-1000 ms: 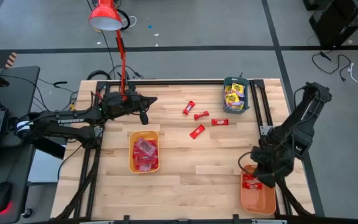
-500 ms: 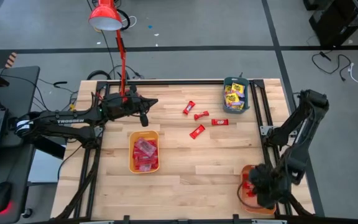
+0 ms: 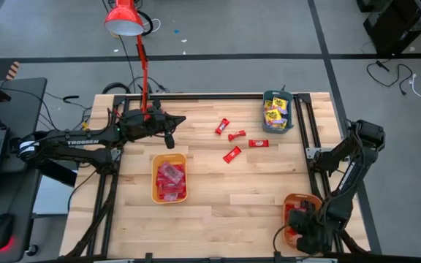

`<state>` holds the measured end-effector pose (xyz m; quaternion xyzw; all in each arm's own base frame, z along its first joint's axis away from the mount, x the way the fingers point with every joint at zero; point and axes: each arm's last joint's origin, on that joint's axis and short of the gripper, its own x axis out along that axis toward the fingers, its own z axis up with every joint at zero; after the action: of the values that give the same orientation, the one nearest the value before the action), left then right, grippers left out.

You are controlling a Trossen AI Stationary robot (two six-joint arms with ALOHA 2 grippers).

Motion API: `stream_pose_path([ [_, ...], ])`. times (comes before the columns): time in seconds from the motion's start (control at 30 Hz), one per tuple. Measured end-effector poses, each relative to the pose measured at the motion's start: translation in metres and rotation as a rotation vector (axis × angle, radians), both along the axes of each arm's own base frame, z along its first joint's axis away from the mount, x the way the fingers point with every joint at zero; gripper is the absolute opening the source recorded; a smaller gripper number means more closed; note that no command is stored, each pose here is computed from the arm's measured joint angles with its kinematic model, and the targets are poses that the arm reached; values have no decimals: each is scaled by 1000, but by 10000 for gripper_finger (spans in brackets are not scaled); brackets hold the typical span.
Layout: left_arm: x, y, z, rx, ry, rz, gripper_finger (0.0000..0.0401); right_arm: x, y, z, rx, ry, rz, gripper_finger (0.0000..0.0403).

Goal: Sort candy
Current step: Put the red chocolate into the orange bin

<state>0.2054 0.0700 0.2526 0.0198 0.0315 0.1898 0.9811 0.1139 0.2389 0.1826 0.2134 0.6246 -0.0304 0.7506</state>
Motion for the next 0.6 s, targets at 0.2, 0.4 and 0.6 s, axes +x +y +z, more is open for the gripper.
stream_pose_path([
  [0.2, 0, 0, 0, -1, 3, 1, 2, 1, 3, -15, -61, 33, -8, 0],
  [0.4, 0, 0, 0, -1, 3, 1, 2, 3, 3, -20, -83, 25, -83, 6],
  [0.6, 0, 0, -1, 18, 23, 0, 2, 3, 4, -21, -85, 28, -101, 12],
])
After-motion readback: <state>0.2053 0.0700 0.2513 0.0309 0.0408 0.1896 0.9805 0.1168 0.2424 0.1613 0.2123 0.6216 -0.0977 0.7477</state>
